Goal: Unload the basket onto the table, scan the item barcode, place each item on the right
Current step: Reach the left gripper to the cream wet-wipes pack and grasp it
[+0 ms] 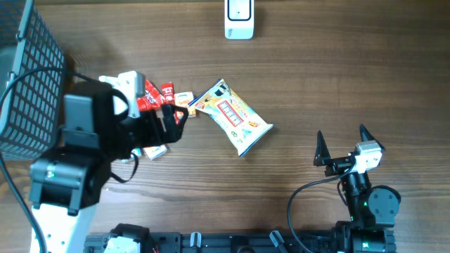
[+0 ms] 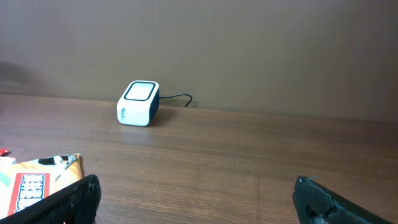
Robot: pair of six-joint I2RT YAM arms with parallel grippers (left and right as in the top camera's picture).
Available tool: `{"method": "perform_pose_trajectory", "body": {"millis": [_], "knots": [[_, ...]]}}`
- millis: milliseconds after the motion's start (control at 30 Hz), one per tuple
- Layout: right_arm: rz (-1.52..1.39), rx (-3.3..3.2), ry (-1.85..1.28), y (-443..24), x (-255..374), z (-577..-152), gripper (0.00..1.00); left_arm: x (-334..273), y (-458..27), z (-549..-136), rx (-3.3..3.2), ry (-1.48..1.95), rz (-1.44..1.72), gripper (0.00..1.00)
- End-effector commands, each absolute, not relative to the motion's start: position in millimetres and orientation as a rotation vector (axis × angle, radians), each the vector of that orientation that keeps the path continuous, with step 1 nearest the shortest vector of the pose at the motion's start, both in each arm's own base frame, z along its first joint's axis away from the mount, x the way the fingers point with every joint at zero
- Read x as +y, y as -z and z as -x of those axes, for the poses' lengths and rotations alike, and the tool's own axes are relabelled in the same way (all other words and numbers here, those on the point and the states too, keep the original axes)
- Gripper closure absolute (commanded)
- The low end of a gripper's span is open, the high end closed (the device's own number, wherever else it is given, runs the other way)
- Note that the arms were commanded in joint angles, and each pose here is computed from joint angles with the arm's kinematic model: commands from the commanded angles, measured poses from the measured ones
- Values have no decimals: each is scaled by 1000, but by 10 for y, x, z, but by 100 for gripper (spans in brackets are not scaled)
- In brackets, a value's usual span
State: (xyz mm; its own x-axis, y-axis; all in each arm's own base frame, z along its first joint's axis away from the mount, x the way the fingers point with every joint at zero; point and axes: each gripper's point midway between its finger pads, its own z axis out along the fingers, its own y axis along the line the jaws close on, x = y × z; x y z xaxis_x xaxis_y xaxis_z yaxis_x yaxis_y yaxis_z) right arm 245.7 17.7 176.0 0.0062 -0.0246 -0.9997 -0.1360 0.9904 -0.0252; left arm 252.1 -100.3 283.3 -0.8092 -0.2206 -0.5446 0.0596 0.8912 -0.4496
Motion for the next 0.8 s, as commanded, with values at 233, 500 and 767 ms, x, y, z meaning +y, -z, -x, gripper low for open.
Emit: {"method": "perform_pose_trajectory", "body": {"millis": [233,500,767], "knots": [[129,1564,-75,-1758,163,-2460,0,-1355,-2944,-2507,2414,675,47,0],[129,1564,-76,-1758,163,-2460,0,-1669,-2391,-2496,2666,732,253,0],[128,1564,-76,-1758,163,-2460,0,-1900,-2061,-2582,2792,740,256,0]]}}
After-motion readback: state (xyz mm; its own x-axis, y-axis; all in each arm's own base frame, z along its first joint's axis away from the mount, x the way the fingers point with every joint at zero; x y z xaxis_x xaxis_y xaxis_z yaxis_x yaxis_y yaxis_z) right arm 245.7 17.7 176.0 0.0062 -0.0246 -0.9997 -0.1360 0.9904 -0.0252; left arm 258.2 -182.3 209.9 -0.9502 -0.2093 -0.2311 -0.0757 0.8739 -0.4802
